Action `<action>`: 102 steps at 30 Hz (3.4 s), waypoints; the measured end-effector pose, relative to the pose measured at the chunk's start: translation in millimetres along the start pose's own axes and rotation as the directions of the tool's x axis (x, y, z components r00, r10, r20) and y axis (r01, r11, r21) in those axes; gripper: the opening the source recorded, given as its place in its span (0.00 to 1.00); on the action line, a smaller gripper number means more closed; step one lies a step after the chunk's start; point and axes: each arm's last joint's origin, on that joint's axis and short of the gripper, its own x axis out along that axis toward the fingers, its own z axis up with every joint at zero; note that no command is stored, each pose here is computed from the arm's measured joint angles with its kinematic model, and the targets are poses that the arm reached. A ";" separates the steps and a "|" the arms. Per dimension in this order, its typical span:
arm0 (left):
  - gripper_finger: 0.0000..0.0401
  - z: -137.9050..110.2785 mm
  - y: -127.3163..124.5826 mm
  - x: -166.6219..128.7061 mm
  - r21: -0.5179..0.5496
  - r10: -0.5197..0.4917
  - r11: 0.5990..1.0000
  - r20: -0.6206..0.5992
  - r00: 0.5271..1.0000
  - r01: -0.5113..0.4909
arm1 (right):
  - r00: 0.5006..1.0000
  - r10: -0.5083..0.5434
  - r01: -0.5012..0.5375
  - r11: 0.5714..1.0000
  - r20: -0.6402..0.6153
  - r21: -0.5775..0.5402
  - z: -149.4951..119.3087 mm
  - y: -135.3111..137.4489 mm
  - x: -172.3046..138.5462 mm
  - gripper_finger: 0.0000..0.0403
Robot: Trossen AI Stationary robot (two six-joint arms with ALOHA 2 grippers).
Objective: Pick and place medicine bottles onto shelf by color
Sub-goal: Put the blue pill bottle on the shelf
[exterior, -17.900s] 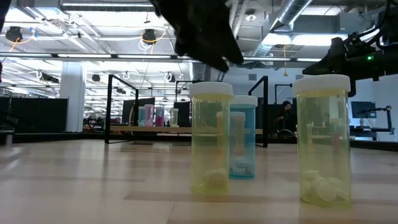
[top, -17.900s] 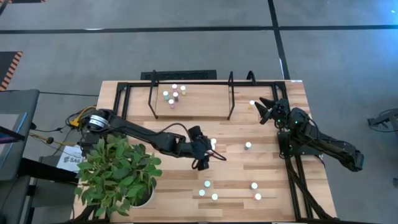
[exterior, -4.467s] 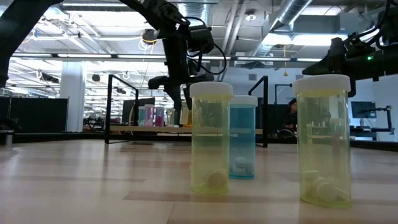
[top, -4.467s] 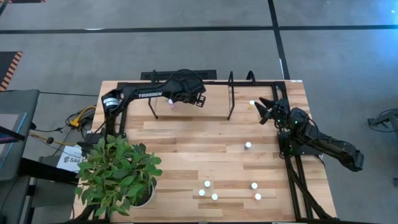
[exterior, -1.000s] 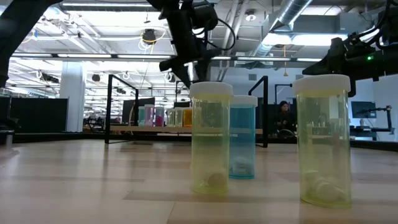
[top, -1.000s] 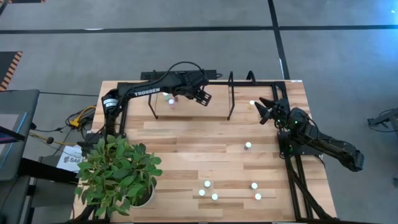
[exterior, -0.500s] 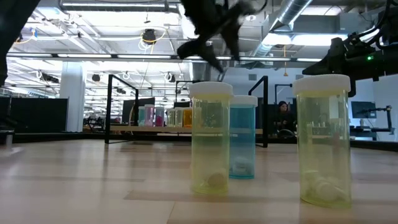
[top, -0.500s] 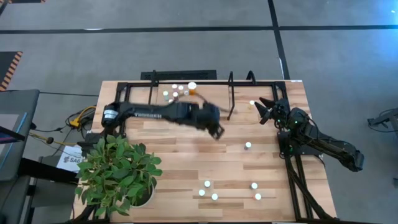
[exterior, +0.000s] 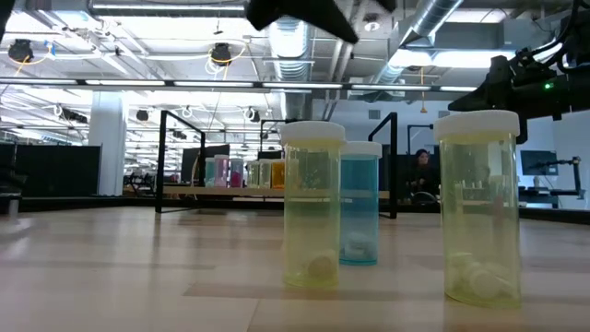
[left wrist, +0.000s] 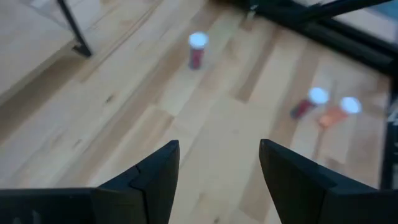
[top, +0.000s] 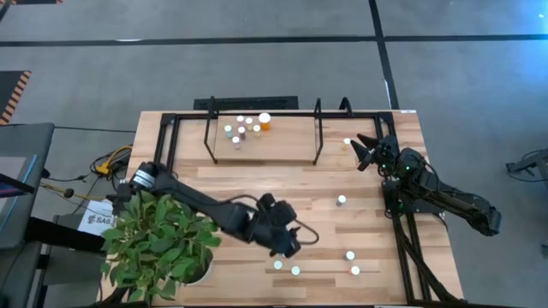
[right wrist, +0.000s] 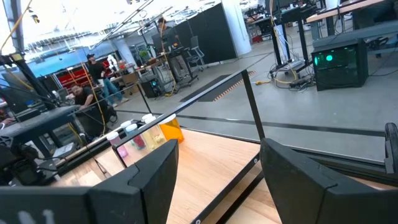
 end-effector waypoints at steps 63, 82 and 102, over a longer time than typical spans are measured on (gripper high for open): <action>0.87 -44.5 18.9 61.2 0.028 -0.256 0.958 -0.366 0.895 0.285 | 1.000 -0.001 0.001 1.000 -0.001 0.000 -0.1 -0.1 0.0 0.62; 0.87 -64.1 -10.8 43.3 0.185 -0.238 0.938 -0.267 0.934 0.293 | 1.000 -0.001 0.001 1.000 -0.002 0.000 -0.1 0.0 0.0 0.62; 0.87 -90.2 -23.1 50.0 0.336 -0.202 0.898 -0.256 0.945 0.283 | 1.000 -0.001 0.001 1.000 -0.003 -0.001 -0.2 -0.1 0.0 0.62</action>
